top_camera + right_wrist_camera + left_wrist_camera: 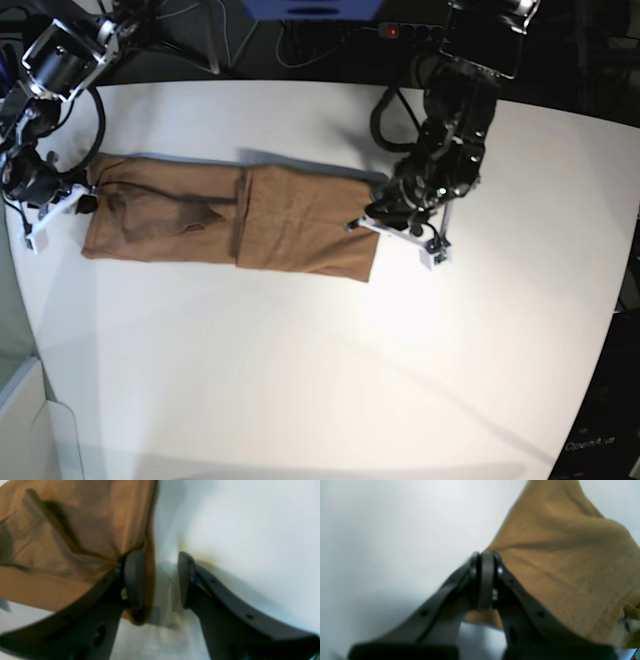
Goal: Fold the T-shirt properly
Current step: 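Release the strip end from the right gripper and reposition it, then lift the strip end with the right gripper and fold it over toward the left gripper, then open both grippers and withdraw them from the folded bundle, then grasp the bundle edges with both grippers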
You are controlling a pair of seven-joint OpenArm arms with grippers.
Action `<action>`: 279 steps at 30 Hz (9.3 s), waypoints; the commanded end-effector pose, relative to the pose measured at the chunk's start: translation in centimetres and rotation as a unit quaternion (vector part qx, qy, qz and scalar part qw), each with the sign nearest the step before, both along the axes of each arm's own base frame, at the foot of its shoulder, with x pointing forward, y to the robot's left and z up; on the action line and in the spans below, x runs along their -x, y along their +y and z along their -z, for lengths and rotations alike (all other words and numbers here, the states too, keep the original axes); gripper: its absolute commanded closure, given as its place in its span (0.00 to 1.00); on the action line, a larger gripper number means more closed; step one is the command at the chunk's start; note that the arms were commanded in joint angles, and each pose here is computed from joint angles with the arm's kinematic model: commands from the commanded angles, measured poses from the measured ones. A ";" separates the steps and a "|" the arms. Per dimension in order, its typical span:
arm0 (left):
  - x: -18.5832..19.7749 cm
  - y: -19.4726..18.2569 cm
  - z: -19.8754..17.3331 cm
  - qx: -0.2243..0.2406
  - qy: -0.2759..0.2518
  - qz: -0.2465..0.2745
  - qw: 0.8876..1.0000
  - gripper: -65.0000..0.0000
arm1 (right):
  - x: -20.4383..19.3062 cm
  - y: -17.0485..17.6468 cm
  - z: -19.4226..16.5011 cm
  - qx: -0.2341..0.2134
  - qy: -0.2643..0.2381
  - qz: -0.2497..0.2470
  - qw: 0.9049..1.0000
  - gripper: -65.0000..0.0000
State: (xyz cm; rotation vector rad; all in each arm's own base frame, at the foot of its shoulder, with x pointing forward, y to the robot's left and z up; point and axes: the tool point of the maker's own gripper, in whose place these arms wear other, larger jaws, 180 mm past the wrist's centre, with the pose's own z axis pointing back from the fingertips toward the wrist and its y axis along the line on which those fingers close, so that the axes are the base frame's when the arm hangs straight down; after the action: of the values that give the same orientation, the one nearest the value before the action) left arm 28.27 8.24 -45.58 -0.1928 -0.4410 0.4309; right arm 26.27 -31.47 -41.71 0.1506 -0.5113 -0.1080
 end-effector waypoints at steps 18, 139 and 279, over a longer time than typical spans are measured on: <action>5.2 1.6 3.2 -0.024 0.105 -0.016 0.994 0.96 | -4.1 -2.0 -4.5 0.045 -0.021 -0.037 0.998 0.63; 2.1 -0.6 -2.5 0.017 0.009 -0.012 1.000 0.97 | -2.0 38.0 -6.1 -0.087 -0.132 -0.464 0.872 0.99; -0.5 6.6 -2.4 -0.043 0.021 -0.042 0.998 0.97 | 1.2 20.2 -1.1 0.000 -0.100 -0.421 0.902 1.00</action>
State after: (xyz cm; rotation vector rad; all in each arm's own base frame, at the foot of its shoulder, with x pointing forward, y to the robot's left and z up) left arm 28.37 14.83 -43.55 -0.0765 -0.4223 0.4918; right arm 24.03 -11.47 -41.75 0.3667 -0.5638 0.7623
